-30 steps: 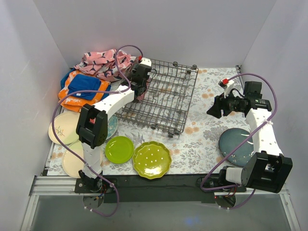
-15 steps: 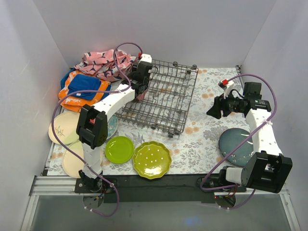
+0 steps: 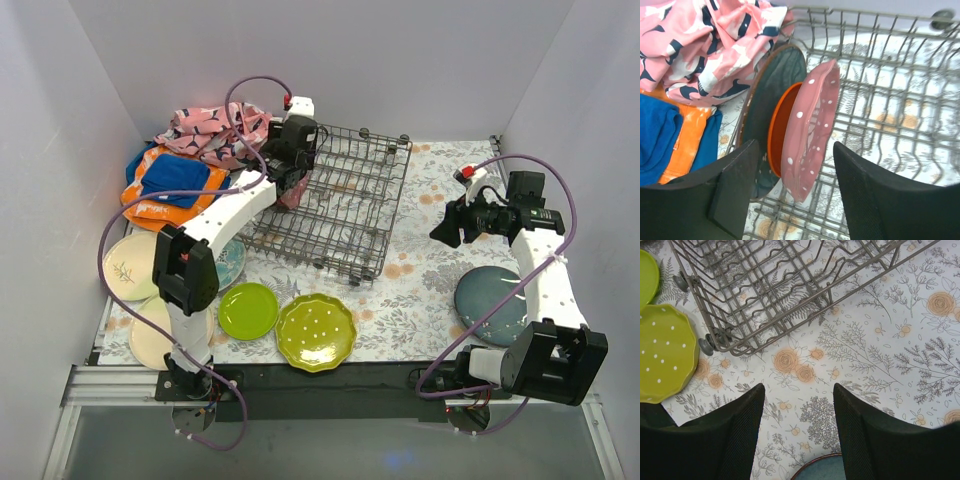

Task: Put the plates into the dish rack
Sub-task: Insert the plate into the dish rack, then grab a plate with the right arm

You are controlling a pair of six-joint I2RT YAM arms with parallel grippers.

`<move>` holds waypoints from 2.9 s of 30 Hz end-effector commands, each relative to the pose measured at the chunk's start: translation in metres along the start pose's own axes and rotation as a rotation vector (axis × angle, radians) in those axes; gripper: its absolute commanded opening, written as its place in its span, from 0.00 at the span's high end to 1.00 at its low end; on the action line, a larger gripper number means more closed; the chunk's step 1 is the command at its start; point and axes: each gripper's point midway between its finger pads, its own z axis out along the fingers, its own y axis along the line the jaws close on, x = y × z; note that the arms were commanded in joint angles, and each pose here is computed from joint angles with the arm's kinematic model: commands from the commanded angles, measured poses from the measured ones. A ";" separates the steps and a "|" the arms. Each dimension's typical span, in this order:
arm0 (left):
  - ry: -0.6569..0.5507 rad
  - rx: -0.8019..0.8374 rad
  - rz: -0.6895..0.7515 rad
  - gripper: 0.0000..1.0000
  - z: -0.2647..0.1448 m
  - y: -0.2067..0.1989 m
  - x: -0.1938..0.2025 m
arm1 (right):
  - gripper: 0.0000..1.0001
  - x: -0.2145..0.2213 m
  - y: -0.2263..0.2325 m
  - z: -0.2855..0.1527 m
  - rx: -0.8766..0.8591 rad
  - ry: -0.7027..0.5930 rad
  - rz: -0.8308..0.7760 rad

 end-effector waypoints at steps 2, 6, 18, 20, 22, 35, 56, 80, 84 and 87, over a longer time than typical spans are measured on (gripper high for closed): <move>-0.119 0.050 -0.161 0.34 -0.067 0.026 -0.072 | 0.37 -0.002 0.005 -0.006 0.000 -0.021 -0.053; -0.113 0.104 -0.216 0.31 -0.091 0.030 -0.078 | 0.36 -0.001 0.007 -0.007 -0.008 -0.010 -0.063; -0.036 0.354 -0.316 0.25 -0.173 0.034 -0.049 | 0.36 0.034 0.023 -0.008 -0.109 0.129 -0.068; -0.011 0.390 -0.341 0.25 -0.188 0.036 -0.038 | 0.35 0.042 0.028 -0.008 -0.137 0.158 -0.065; -0.011 0.409 -0.383 0.25 -0.203 0.042 -0.035 | 0.35 0.047 0.035 -0.007 -0.165 0.177 -0.069; 0.109 0.493 -0.545 0.24 -0.241 0.045 0.041 | 0.34 0.075 0.111 0.005 -0.405 0.294 -0.273; 0.235 0.503 -0.675 0.24 -0.252 0.042 0.108 | 0.33 0.127 0.210 0.008 -0.797 0.363 -0.627; 0.249 0.394 -0.744 0.24 -0.264 0.070 0.135 | 0.33 0.131 0.260 0.072 -0.882 0.456 -0.740; 0.258 0.382 -0.740 0.24 -0.262 0.070 0.138 | 0.32 0.125 0.255 0.090 -0.786 0.456 -0.698; 0.262 0.377 -0.739 0.24 -0.261 0.070 0.139 | 0.32 0.122 0.251 0.103 -0.734 0.436 -0.687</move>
